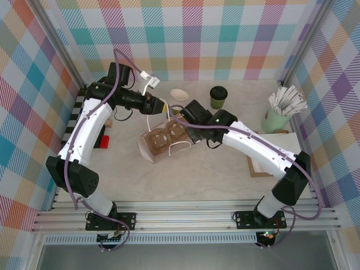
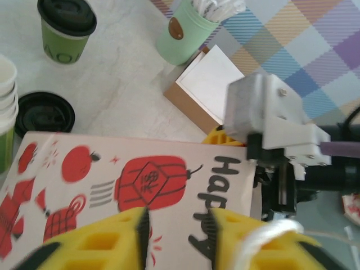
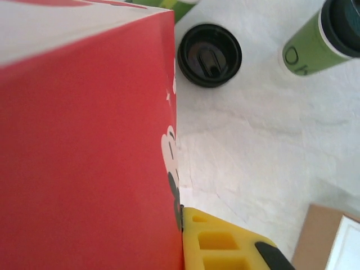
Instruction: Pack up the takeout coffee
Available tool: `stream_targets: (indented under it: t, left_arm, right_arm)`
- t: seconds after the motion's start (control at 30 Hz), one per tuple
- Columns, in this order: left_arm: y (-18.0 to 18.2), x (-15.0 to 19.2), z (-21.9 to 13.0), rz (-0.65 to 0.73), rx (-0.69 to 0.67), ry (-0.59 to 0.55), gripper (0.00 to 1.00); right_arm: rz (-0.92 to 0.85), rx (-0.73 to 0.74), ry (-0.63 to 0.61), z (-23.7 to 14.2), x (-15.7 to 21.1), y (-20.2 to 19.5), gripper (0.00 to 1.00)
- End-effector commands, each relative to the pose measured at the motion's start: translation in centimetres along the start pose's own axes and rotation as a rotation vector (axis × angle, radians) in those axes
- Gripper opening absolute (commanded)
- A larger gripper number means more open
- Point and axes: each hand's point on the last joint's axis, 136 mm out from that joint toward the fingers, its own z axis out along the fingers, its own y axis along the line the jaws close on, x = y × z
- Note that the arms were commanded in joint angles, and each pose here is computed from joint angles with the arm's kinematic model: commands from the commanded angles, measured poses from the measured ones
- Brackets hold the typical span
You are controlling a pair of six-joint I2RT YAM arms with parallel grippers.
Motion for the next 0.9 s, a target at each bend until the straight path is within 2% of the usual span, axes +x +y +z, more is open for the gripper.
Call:
stream_targets:
  t: [0.0,0.03,0.07,0.1,0.2,0.27,0.33,0.43,0.6,0.7,0.8,0.87]
  left_arm:
    - [0.0,-0.5,-1.2,-0.013,-0.027,-0.023,0.63]
    - [0.1,-0.3,-1.5,-0.008,-0.04,-0.026,0.73]
    - [0.4,-0.1,-1.8,-0.004,-0.058,-0.034,0.91]
    - [0.6,-0.1,-2.1,-0.004,-0.071,-0.046,1.0]
    - [0.7,-0.3,-3.5,-0.003,-0.071,-0.106,1.0]
    - [-0.4,-0.1,-4.1,0.009,-0.012,-0.124,1.0]
    - [-0.9,0.1,-4.3,0.027,-0.006,-0.125,1.0]
    - [-0.9,0.4,-4.5,0.037,-0.023,-0.113,1.0]
    - [3.4,0.9,-5.8,0.008,-0.32,-0.121,1.0]
    - [4.0,0.8,-6.9,0.004,-0.403,-0.147,1.0]
    - [4.3,1.2,-7.5,0.027,-0.444,-0.145,1.0]
    - [5.4,1.1,-8.5,0.027,-0.523,-0.176,1.0]
  right_arm:
    - [0.046,-0.037,0.157,-1.4,2.1,0.1,0.11]
    - [0.049,-0.047,0.201,-1.4,2.4,0.3,0.11]
    - [0.038,-0.083,0.24,-1.4,2.8,1.0,0.11]
    - [0.025,-0.11,0.269,-1.3,3.1,1.5,0.11]
    - [-0.013,-0.209,0.33,-1.2,3.4,2.6,0.11]
    - [-0.057,-0.282,0.348,-1.2,3.2,3.0,0.11]
    - [-0.103,-0.293,0.361,-0.9,3.1,2.8,0.11]
    - [-0.045,-0.301,0.42,-0.1,3.0,2.2,0.1]
    - [0.072,-0.223,0.414,0.3,1.8,1.5,0.14]
    - [0.109,-0.233,0.43,-0.1,1.2,1.8,0.15]
    - [0.11,-0.253,0.507,-0.5,1.7,2.4,0.16]
    - [0.103,-0.22,0.567,-0.7,2.6,1.9,0.18]
